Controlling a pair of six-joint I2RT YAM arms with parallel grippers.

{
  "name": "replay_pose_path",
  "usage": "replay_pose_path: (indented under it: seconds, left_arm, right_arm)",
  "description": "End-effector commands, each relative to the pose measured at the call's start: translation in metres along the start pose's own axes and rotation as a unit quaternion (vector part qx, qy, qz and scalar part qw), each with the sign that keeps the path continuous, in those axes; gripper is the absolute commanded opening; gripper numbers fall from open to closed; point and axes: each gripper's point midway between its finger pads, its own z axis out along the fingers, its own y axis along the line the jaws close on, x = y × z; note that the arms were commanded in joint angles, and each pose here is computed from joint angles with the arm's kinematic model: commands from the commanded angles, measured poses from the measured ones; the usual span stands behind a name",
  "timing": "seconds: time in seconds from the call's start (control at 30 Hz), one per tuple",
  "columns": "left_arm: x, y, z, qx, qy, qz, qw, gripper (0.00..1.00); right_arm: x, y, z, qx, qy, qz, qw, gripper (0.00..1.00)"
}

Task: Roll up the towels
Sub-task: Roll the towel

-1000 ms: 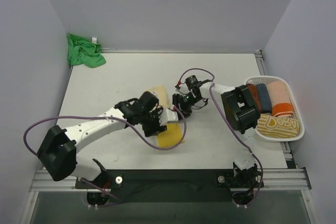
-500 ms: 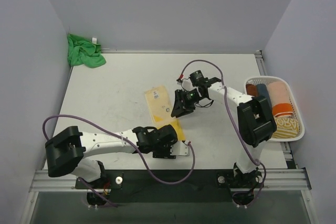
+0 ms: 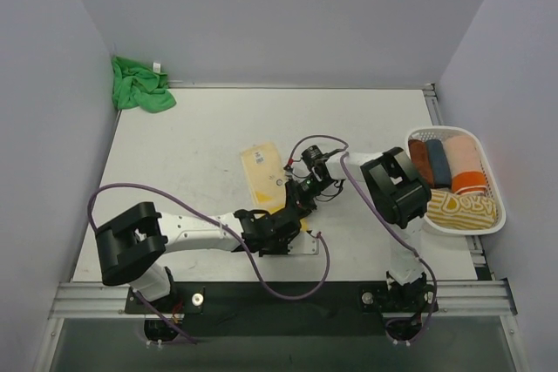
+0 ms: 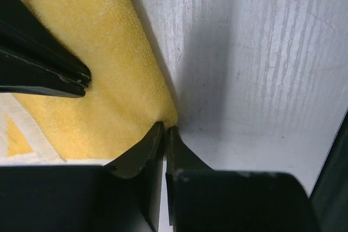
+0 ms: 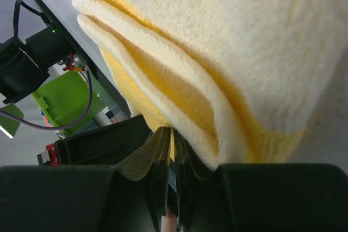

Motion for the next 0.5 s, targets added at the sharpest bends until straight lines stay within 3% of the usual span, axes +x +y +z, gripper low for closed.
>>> replay_pose_path:
  seconds: [0.0, 0.07, 0.33, 0.47]
  left_arm:
    - [0.008, -0.008, -0.005, 0.046, 0.010, -0.023, 0.999, 0.10]
    - [0.007, -0.018, -0.012, 0.094, -0.008, -0.032, 0.995, 0.00]
    - [-0.005, -0.015, -0.053, 0.209, -0.094, -0.072, 0.971, 0.00]
    - [-0.014, -0.014, -0.064, 0.246, -0.116, -0.090, 0.958, 0.00]
  right_arm:
    - [-0.003, 0.000, -0.003, 0.002, -0.004, 0.004, 1.000, 0.11]
    - [-0.004, 0.005, -0.004, -0.003, -0.005, 0.005, 1.000, 0.11]
    - [-0.035, 0.047, -0.043, -0.021, -0.071, -0.054, 0.996, 0.15]
    - [-0.057, 0.045, -0.057, -0.008, -0.101, -0.069, 0.993, 0.16]
